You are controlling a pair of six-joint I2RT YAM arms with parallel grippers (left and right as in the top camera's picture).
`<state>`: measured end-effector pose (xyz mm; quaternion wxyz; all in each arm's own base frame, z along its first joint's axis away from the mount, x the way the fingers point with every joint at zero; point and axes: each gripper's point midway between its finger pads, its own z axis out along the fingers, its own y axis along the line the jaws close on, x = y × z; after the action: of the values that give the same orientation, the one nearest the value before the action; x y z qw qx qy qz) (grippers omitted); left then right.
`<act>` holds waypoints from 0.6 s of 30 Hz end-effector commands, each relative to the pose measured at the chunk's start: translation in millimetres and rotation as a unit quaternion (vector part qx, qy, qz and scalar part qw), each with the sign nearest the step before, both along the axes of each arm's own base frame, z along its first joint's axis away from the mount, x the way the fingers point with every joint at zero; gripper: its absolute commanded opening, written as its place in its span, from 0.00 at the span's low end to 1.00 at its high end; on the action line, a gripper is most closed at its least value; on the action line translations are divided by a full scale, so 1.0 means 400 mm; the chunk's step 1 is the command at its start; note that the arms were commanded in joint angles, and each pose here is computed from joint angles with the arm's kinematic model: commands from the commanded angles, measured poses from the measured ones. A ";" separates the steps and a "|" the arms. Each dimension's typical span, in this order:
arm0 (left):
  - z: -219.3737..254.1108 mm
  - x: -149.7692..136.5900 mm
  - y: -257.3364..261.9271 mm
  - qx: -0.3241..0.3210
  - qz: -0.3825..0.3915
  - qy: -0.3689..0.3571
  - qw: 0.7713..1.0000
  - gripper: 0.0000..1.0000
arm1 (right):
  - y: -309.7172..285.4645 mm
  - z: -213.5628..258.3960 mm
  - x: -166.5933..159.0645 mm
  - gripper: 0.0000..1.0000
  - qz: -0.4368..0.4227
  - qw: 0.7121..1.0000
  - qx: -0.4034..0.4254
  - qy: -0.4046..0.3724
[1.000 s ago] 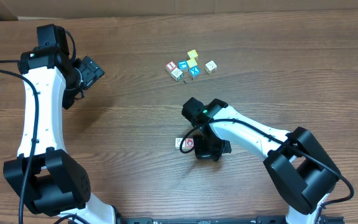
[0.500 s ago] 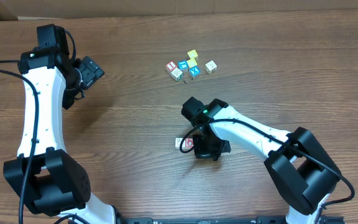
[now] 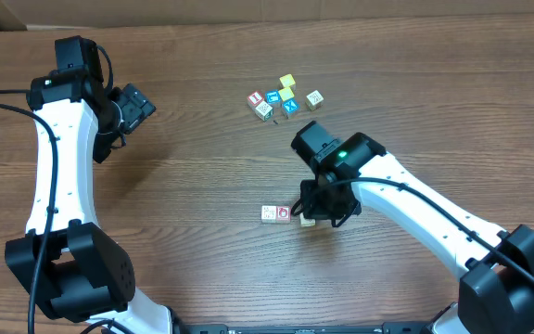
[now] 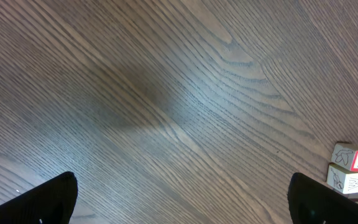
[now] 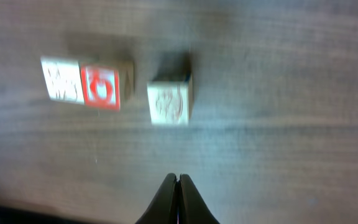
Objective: Flip 3 blocks
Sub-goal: 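Set the blue-P block down right of the red-O block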
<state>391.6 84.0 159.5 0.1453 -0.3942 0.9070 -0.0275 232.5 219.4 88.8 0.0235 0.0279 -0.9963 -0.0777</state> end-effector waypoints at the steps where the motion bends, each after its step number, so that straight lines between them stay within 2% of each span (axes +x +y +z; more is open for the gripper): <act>1: 0.006 0.009 0.004 0.005 -0.003 -0.004 1.000 1.00 | -0.024 -0.042 -0.010 0.04 -0.041 0.999 -0.010 0.015; 6: 0.006 0.009 0.004 0.005 -0.003 -0.004 1.000 1.00 | -0.043 -0.121 -0.042 0.04 -0.103 0.994 -0.016 0.036; 12: 0.006 0.009 0.004 0.005 -0.003 -0.004 1.000 1.00 | -0.015 -0.195 -0.055 0.04 -0.143 0.988 0.033 0.041; 18: 0.006 0.009 0.004 0.005 -0.003 -0.004 1.000 1.00 | -0.003 -0.202 -0.043 0.04 -0.158 0.986 0.048 0.034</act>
<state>391.6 84.1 159.5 0.1454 -0.3943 0.9070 -0.0273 212.8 213.4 6.7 0.0428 -0.1127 -0.9859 -0.1161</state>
